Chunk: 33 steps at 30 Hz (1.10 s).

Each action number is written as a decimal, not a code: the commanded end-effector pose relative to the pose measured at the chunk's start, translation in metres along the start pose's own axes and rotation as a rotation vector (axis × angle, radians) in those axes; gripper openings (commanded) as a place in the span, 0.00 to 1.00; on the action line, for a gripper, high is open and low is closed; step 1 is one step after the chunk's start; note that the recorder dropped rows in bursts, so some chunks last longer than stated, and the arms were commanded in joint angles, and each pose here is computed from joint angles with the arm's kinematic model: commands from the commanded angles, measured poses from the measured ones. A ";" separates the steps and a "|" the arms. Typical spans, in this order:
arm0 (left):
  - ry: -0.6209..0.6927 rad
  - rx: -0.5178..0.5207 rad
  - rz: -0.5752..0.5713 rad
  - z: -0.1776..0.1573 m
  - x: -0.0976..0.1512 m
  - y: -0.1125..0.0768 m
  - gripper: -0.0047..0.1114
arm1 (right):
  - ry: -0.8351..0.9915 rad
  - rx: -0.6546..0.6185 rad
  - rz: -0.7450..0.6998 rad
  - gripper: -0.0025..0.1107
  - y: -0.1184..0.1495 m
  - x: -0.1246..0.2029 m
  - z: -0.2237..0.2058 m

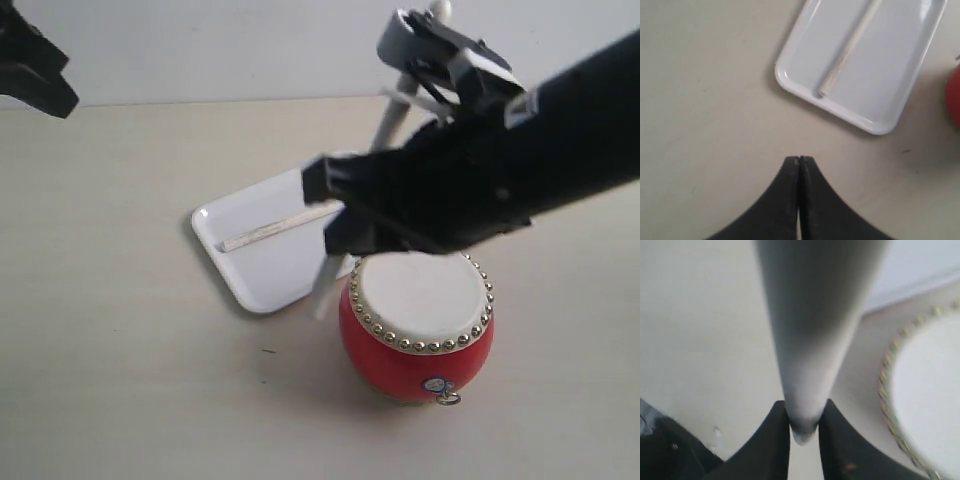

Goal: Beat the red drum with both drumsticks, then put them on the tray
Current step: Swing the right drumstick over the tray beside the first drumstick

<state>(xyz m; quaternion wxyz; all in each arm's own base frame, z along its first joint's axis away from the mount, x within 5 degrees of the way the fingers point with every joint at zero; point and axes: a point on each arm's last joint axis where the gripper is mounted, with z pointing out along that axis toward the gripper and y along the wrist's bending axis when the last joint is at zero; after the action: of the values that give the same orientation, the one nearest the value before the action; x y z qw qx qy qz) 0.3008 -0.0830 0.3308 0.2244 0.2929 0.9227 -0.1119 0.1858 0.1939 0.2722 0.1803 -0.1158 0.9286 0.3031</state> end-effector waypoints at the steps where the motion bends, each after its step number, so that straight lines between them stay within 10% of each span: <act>1: -0.218 -0.084 -0.031 -0.034 0.026 -0.011 0.04 | -0.142 -0.091 0.106 0.02 0.020 -0.045 0.020; 17: -0.555 -0.289 -0.043 -0.090 0.107 -0.051 0.04 | -0.060 -0.116 0.527 0.02 0.002 -0.090 0.139; 33: -0.601 -0.292 -0.041 -0.103 0.116 -0.060 0.04 | -0.085 -0.134 0.696 0.02 -0.019 -0.124 0.169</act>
<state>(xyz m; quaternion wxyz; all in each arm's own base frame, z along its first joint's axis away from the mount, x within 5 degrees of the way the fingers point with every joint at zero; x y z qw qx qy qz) 0.1461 -0.0397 0.3696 0.5202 0.1969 0.8286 -0.0634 0.3421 0.2908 0.1905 0.1009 0.1934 0.8862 0.4087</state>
